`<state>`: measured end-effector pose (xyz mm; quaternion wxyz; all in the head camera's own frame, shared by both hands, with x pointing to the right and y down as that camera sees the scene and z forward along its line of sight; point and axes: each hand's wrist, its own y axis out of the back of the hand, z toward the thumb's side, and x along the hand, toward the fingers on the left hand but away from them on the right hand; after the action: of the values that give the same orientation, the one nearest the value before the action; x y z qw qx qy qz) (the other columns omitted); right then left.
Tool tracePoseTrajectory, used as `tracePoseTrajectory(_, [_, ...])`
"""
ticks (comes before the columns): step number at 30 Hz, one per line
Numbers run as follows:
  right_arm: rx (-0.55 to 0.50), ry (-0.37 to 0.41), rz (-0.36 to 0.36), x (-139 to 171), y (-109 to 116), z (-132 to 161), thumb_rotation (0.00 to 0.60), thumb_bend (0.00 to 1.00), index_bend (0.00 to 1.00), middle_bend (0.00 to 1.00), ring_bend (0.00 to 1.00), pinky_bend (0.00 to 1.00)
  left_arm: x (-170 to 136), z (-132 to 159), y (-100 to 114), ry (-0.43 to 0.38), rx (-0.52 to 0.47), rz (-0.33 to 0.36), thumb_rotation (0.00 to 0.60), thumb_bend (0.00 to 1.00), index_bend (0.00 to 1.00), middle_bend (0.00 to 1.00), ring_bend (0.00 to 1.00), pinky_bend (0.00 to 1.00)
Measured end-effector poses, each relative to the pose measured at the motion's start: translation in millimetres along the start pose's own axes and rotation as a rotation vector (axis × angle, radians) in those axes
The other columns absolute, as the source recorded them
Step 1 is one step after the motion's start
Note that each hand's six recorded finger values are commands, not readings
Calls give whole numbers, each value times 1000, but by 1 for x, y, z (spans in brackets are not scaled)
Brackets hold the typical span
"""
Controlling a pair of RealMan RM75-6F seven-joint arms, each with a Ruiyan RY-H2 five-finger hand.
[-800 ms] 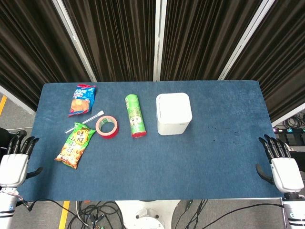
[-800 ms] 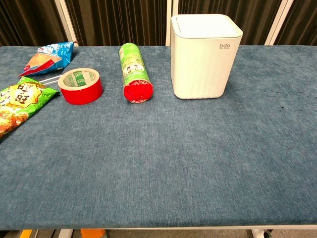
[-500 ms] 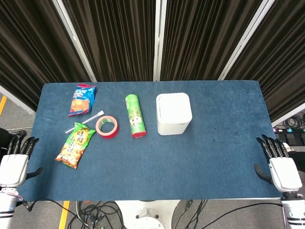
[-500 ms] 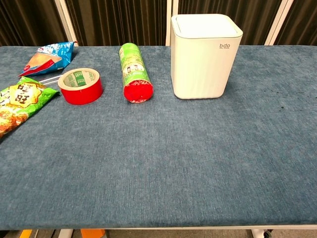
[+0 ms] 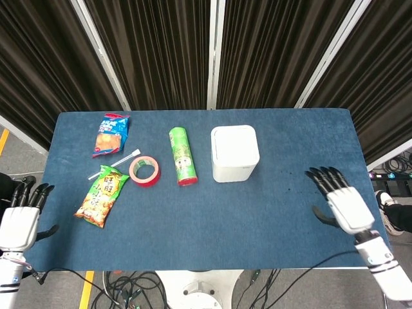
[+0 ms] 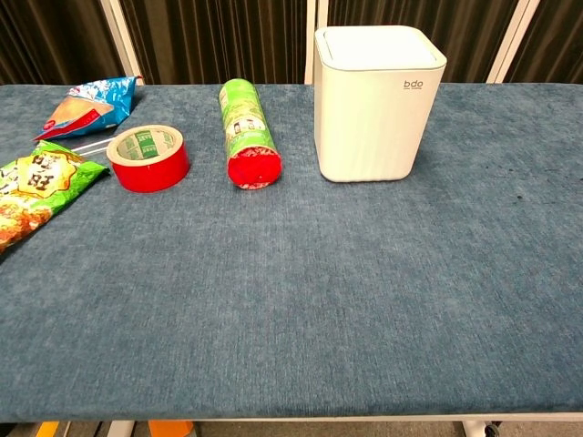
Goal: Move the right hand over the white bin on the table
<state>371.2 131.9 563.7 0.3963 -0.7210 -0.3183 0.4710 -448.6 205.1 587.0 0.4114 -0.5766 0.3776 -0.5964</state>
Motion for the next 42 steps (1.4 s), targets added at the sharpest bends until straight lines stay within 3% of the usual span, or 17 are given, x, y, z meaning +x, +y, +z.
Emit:
tracePoseTrajectory(8, [14,193,93,-91,-1,62,600,296,184,128,0,0,5,0,1,-7,3,-3,600,0,135,124,12,4])
tracePoseTrajectory(14, [28,236,129,-136,-16,93,600,297,232,156,0,0,5,-3,1,-2,0,-3,600,0,135,123,12,4])
tracePoseTrajectory(20, [48,218,132,-153,-29,98,600,296,261,172,0,0,4,-6,1,3,-3,-2,600,0,135,123,12,4])
tracePoseTrajectory(27, [64,228,223,-151,-51,103,600,297,270,191,0,0,1,-7,3,7,-4,8,600,0,135,123,12,4])
tracePoseTrajectory(34, [17,230,162,-149,-35,104,600,296,258,172,0,0,2,-6,4,1,-5,16,600,0,135,123,12,4])
tracePoseTrajectory(42, [-7,222,-58,-140,15,92,600,297,205,151,0,0,3,-3,7,-13,-5,27,600,0,135,123,12,4])
